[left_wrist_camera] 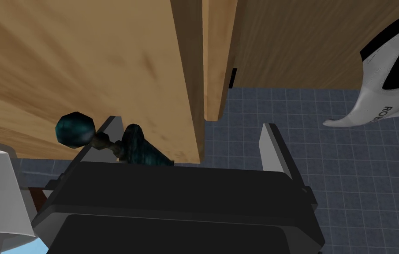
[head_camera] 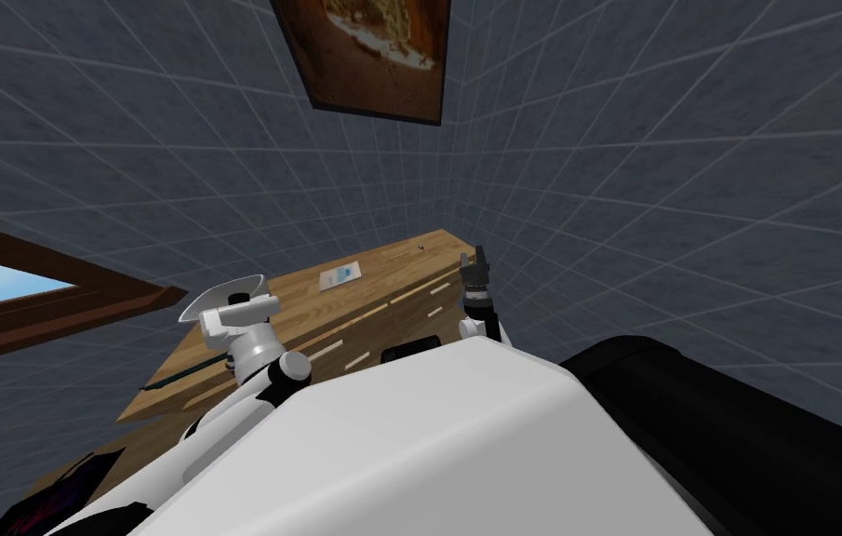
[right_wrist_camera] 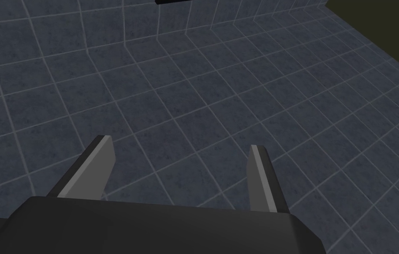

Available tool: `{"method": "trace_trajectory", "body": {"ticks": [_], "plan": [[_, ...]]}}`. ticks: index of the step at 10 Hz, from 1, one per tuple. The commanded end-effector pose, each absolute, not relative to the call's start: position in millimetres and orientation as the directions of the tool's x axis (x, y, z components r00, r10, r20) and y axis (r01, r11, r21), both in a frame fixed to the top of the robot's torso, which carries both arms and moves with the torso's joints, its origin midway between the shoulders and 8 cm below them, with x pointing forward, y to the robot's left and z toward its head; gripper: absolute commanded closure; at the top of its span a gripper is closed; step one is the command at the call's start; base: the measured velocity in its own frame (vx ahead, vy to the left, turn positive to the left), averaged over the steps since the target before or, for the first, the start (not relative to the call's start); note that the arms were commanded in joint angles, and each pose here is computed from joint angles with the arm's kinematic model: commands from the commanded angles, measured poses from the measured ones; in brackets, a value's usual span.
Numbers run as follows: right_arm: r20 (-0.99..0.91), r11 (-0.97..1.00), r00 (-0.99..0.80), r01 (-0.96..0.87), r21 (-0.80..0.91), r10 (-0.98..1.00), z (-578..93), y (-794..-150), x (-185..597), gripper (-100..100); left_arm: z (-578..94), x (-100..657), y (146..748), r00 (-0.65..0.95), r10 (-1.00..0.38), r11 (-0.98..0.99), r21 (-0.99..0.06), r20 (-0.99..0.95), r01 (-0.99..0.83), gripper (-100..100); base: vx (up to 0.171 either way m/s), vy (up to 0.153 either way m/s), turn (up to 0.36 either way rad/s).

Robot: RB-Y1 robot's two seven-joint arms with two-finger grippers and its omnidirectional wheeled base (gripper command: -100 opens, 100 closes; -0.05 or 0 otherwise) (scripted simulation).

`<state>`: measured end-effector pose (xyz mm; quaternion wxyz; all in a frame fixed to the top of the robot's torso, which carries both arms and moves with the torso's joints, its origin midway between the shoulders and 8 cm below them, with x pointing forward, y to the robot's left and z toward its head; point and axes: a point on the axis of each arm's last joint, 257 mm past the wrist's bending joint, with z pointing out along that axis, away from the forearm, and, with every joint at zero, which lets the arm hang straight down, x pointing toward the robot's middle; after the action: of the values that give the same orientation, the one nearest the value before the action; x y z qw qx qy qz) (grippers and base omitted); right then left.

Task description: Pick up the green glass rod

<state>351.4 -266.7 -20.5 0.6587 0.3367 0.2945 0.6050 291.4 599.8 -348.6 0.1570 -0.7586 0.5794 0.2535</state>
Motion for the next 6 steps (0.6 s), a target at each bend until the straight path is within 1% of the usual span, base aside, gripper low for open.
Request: {"method": "trace_trajectory", "body": {"ticks": [1, 3, 4, 6], "plan": [[0.019, 0.041, 0.095, -0.599, 0.8, 0.995, -20.5, -266.7, 351.4, 0, -340.6, 287.3, 602.4, 0.217, -0.791, -0.292, 0.041, -0.572, -0.956, -100, -0.005, 0.016, -0.011], [0.02, 0.041, 0.095, -0.599, 0.8, 0.995, -20.5, -266.7, 351.3, 0, -339.9, 288.2, 603.8, 0.218, -0.79, -0.291, 0.038, -0.573, -0.956, -100, 0.0, 0.004, 0.011], [0.02, 0.041, 0.095, -0.599, 0.8, 0.995, -20.5, -266.7, 351.3, 0, -339.3, 288.3, 604.0, 0.219, -0.789, -0.291, 0.037, -0.573, -0.956, 100, 0.0, 0.0, 0.0], [0.02, 0.041, 0.095, -0.599, 0.8, 0.995, -20.5, -266.7, 351.3, 0, -338.7, 289.6, 604.0, 0.218, -0.789, -0.29, 0.034, -0.574, -0.957, 100, 0.0, 0.0, 0.0]]}}
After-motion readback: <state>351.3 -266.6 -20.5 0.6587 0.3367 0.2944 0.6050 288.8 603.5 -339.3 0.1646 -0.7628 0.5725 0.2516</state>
